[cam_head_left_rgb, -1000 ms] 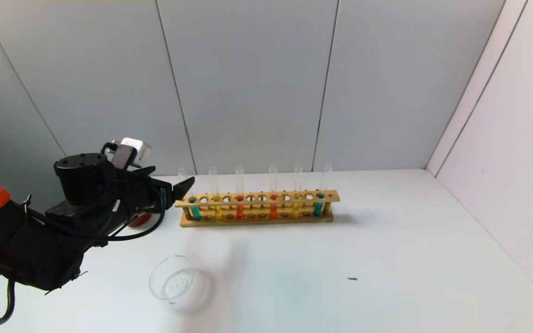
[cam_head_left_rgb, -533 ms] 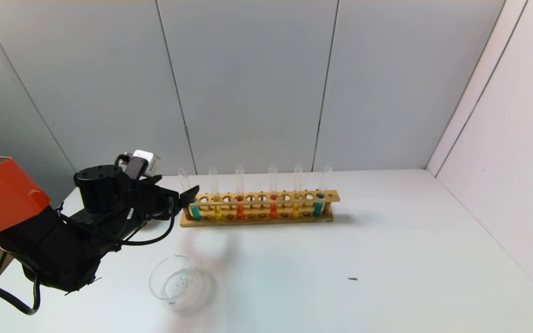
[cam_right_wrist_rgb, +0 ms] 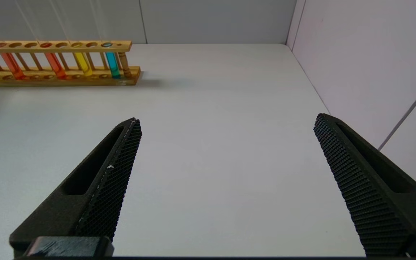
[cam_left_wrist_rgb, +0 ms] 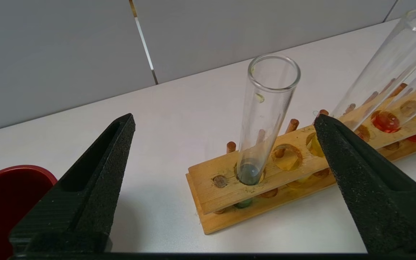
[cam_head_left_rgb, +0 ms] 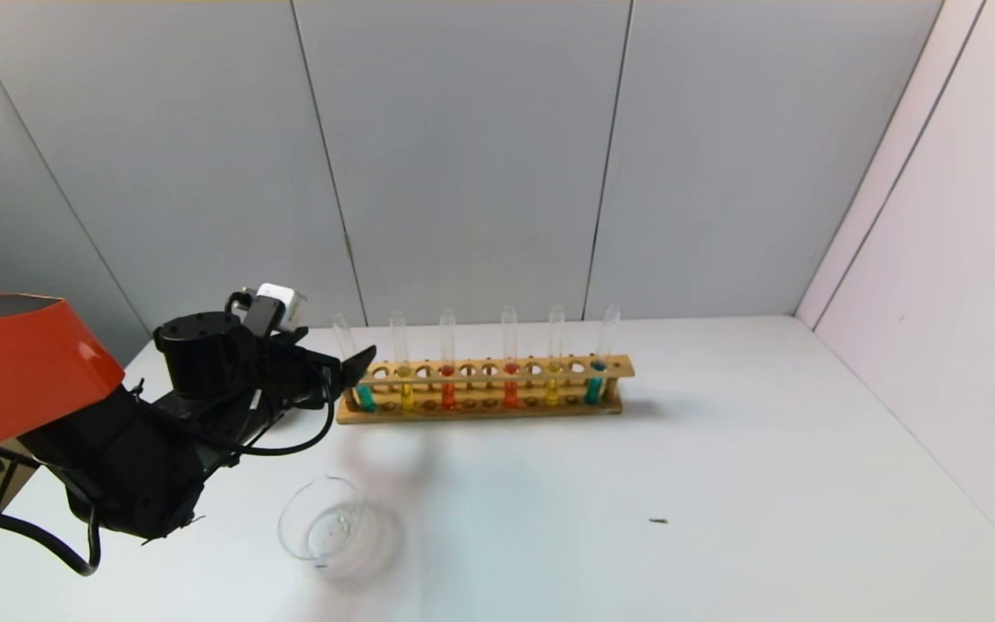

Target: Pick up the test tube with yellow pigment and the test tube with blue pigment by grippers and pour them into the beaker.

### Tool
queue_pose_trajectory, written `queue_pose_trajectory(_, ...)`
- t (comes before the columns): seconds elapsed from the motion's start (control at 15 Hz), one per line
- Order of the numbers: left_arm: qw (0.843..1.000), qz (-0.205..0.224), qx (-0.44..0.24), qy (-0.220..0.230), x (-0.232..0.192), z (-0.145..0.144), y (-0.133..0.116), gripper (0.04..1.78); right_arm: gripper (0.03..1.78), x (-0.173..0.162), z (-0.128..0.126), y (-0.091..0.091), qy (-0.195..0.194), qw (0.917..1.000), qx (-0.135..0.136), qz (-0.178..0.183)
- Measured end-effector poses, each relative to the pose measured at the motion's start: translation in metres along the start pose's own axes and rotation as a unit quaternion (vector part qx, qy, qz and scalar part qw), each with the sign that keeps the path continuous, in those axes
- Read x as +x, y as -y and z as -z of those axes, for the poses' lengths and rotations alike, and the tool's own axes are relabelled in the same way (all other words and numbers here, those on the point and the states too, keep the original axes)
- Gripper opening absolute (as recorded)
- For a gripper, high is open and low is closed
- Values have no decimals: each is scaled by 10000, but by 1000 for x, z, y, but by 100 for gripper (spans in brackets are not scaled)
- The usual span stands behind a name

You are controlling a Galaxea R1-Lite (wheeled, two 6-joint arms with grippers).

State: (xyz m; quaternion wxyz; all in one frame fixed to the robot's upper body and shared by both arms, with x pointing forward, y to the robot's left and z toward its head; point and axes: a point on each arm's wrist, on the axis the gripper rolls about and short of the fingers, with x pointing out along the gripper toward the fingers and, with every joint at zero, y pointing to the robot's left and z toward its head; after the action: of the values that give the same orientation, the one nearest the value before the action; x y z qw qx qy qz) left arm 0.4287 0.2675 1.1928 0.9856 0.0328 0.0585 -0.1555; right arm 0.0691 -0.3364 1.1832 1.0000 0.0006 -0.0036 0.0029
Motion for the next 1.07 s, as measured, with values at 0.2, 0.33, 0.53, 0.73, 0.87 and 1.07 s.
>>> queue_pose_trajectory(0.2, 10000, 3, 7, -38, 2, 3, 0, 155, 174, 0, 0, 0, 0, 10000, 2, 2)
queue_pose_trajectory(0.33, 10000, 4, 10, -44, 3, 5, 0, 129, 174, 0, 0, 0, 0, 10000, 2, 0)
queue_pose_trajectory(0.53, 10000, 14, 10, -56, 3, 6, 1, 74, 174, 0, 0, 0, 0, 10000, 2, 2)
queue_pose_trajectory(0.73, 10000, 69, -10, -52, 0, 4, 3, 35, 174, 0, 0, 0, 0, 10000, 0, 2)
queue_pose_trajectory(0.87, 9999, 125, -5, -41, -3, 2, 8, 30, 174, 0, 0, 0, -1, 10000, 2, 3)
queue_pose_trajectory(1.07, 9999, 134, 17, -2, -4, -1, 9, 30, 174, 0, 0, 0, 0, 10000, 2, 0)
